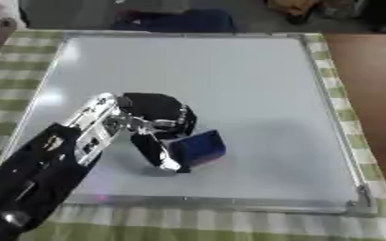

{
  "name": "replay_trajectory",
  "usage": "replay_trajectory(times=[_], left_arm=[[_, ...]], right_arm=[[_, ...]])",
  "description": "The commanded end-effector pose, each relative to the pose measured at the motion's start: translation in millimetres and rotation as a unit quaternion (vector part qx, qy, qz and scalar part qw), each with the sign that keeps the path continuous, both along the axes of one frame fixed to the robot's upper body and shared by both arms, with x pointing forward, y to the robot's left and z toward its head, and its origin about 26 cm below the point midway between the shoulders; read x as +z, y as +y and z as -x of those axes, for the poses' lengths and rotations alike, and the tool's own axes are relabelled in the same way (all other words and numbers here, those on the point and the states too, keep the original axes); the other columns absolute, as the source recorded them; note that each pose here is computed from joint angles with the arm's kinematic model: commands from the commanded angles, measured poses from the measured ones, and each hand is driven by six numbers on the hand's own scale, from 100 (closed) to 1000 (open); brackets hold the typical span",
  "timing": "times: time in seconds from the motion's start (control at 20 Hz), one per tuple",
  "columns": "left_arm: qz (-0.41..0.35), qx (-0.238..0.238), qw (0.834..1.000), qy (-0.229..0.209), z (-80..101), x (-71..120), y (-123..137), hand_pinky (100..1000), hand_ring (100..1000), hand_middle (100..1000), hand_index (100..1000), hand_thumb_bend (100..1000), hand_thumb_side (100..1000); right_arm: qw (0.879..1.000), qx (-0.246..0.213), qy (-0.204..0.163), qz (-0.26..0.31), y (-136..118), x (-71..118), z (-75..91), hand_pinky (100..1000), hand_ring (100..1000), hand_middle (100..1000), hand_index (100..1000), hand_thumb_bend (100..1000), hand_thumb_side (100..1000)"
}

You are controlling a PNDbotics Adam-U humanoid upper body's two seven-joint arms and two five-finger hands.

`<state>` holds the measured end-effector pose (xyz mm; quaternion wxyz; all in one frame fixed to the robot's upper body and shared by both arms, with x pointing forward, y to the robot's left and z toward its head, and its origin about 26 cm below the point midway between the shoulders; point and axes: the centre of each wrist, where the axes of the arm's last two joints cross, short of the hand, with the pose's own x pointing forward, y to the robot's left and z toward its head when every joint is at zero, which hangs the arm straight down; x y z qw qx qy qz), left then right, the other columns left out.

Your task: Wipe the whiteboard clean with a brush.

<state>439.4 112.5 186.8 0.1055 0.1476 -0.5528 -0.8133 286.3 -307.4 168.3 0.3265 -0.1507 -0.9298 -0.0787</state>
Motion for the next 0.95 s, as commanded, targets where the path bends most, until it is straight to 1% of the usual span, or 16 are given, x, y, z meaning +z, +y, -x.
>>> replay_trajectory(times=[0.05, 0.1, 0.2, 0.35, 0.5, 0.6, 0.7, 0.8, 0.85, 0.9, 0.95], left_arm=[[-0.210, -0.125, 0.970, -0.002, -4.1, 1.7, 5.9, 487, 723, 704, 100, 504, 706], [-0.210, -0.124, 0.970, -0.003, -4.1, 1.6, 6.2, 489, 725, 706, 100, 504, 705], [-0.202, -0.122, 0.972, -0.008, -3.9, 2.8, 7.9, 483, 712, 679, 100, 467, 684], [-0.167, -0.115, 0.979, -0.028, -0.2, 13.4, 11.5, 483, 708, 666, 100, 425, 638], [-0.118, -0.109, 0.985, -0.067, 10.1, 35.0, 14.7, 486, 710, 666, 100, 410, 598], [-0.085, -0.105, 0.986, -0.095, 19.5, 49.1, 17.1, 481, 702, 654, 100, 388, 587], [-0.058, -0.099, 0.987, -0.116, 28.9, 60.8, 20.6, 473, 693, 640, 100, 369, 538], [-0.041, -0.091, 0.986, -0.136, 37.8, 70.5, 26.0, 479, 699, 642, 100, 391, 508], [-0.039, -0.088, 0.985, -0.145, 41.5, 73.3, 29.1, 478, 698, 642, 100, 383, 517], [-0.037, -0.082, 0.985, -0.145, 43.6, 72.2, 33.2, 473, 695, 643, 100, 362, 545], [-0.033, -0.077, 0.986, -0.142, 45.1, 70.8, 36.7, 475, 698, 648, 100, 360, 551]], right_arm=[[1.000, 0.002, -0.015, 0.009, -0.3, 8.9, 1.8, 585, 558, 405, 535, 100, 913], [1.000, 0.002, -0.015, 0.009, -0.3, 9.0, 1.8, 585, 558, 405, 536, 100, 913], [1.000, 0.003, -0.015, 0.009, -0.2, 9.0, 1.7, 585, 557, 405, 535, 100, 913], [1.000, 0.003, -0.014, 0.010, -0.4, 8.7, 1.9, 585, 558, 405, 536, 100, 914], [1.000, 0.002, -0.014, 0.010, -1.0, 8.6, 2.2, 585, 558, 405, 536, 100, 914], [1.000, 0.001, -0.014, 0.010, -1.5, 8.7, 2.3, 584, 558, 406, 536, 100, 914], [1.000, 0.000, -0.014, 0.010, -2.2, 8.7, 2.5, 584, 558, 406, 536, 100, 913], [1.000, -0.001, -0.014, 0.009, -2.8, 8.6, 2.7, 584, 558, 407, 536, 100, 913], [1.000, -0.002, -0.015, 0.009, -3.0, 8.6, 2.8, 584, 558, 407, 536, 100, 913], [1.000, -0.002, -0.015, 0.009, -3.2, 8.6, 2.9, 584, 558, 407, 537, 100, 913], [1.000, -0.002, -0.014, 0.008, -3.3, 8.5, 2.9, 584, 558, 407, 537, 100, 913]])
